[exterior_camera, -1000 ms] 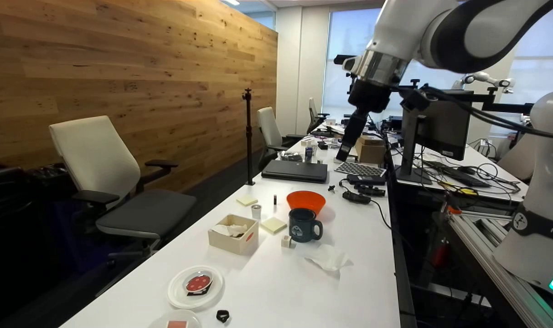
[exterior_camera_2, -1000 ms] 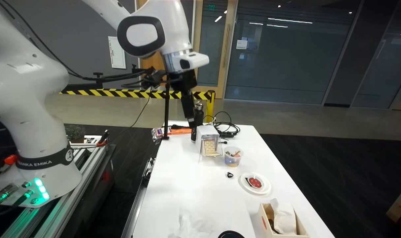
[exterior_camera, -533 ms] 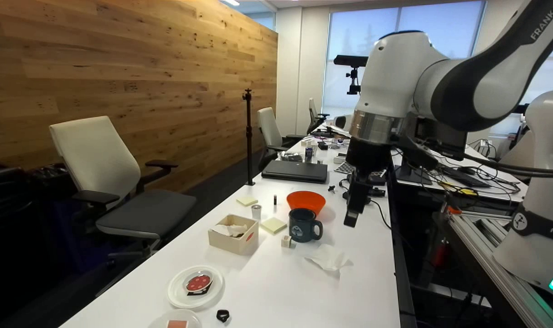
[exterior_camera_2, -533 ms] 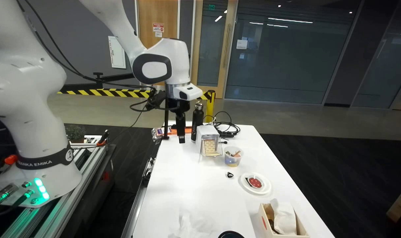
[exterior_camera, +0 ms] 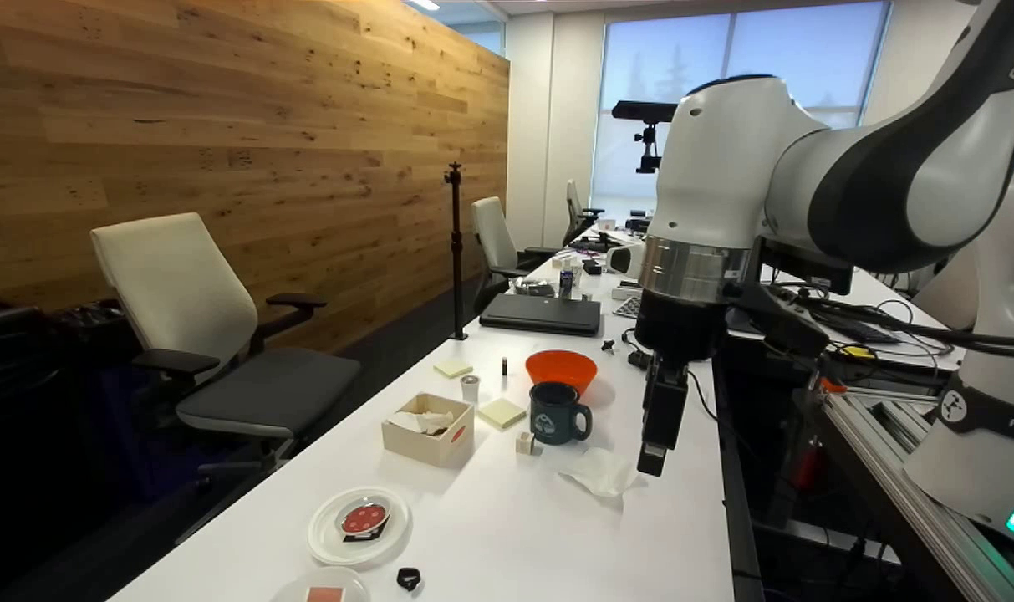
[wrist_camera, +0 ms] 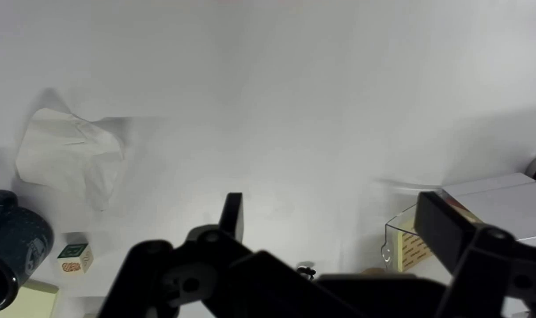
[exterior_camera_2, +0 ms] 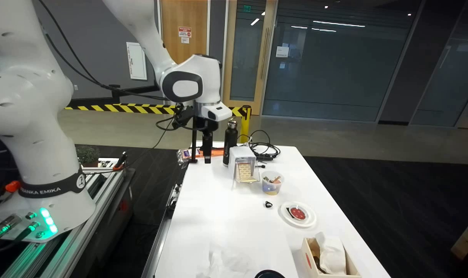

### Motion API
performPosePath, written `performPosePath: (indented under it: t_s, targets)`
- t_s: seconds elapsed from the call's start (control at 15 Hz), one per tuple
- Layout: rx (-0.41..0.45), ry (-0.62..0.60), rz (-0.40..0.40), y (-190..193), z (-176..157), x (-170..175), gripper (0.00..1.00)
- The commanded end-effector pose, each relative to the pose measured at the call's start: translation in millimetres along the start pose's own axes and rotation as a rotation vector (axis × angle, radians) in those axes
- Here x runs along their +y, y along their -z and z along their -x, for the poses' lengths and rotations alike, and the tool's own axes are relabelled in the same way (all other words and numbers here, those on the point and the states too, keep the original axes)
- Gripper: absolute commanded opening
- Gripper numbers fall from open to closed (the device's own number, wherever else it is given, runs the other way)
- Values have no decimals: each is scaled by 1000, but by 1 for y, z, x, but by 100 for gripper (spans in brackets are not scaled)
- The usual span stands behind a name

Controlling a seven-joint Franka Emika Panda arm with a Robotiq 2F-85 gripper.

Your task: Use the white napkin to wipe the item on the white plate.

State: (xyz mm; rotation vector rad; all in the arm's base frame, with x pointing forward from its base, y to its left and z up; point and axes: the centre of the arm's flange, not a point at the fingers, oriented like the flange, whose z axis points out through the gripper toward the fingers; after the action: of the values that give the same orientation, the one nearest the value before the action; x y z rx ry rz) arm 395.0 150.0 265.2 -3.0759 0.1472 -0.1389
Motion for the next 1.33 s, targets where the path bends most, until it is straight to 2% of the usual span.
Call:
performPosePath:
  t_s: [0.0, 0.2, 0.4, 0.6, 0.87, 1.27]
  targets:
    - [-32, -119, 44, -31, -19, 27, 100]
    - [-34, -258, 95, -51, -38, 82, 100]
    - [-43, -349, 122, -70, -52, 128, 100]
    - [-61, -432, 116, -93, -66, 161, 100]
    - [-102, -570, 64, -132, -79, 185, 100]
    - [-186, -779, 7, -182, -69, 204, 100]
